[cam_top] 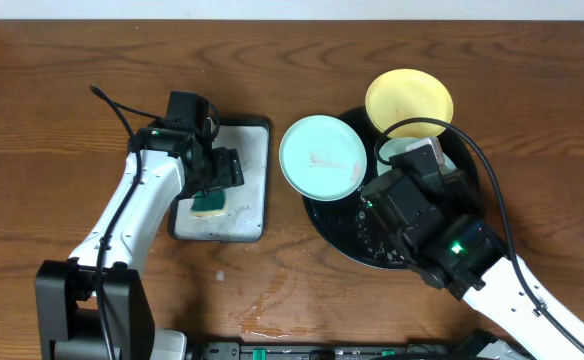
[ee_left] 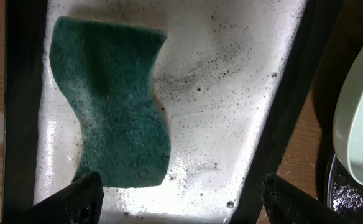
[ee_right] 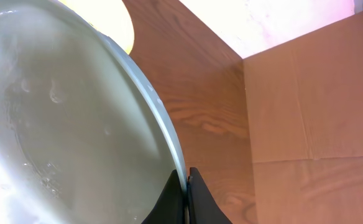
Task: Clean dirty plates on tray and stack at the side
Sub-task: 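Lift the front pale green plate with the right gripper and tilt it up, then move the pale green plate right and set it on the table beside the tray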
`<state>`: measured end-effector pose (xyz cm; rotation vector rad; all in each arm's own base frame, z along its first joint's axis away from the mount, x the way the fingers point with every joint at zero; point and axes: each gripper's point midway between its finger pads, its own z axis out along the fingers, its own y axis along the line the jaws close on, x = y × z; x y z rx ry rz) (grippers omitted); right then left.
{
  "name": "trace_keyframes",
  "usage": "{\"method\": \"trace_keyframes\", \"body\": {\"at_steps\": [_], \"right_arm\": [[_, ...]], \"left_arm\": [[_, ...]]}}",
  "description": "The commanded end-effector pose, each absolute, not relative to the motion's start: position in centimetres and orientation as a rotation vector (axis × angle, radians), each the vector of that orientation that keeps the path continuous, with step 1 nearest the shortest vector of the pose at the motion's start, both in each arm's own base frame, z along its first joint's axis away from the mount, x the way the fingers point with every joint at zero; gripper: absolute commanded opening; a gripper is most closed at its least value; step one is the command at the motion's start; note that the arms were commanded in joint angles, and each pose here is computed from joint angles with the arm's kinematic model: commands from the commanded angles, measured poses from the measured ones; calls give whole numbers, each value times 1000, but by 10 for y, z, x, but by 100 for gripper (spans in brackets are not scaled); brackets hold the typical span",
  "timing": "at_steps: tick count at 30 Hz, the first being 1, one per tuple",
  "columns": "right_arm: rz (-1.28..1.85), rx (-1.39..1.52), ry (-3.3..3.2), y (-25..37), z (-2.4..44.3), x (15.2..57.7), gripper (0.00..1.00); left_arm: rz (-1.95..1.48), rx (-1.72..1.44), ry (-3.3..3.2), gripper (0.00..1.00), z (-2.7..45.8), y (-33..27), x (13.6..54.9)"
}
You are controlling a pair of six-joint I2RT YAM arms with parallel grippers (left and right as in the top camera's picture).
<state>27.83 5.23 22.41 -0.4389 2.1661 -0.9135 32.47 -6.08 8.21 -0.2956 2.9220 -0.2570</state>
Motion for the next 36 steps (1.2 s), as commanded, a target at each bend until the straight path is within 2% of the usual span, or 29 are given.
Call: {"method": "trace_keyframes", "body": {"at_steps": [1, 36], "right_arm": [[-945, -425, 2132, 48, 237, 276, 1], [-943, -412, 2132, 48, 237, 276, 1]], "left_arm": [[-262, -292, 2912, 82, 87, -61, 324], [-262, -292, 2912, 82, 87, -61, 324]]}}
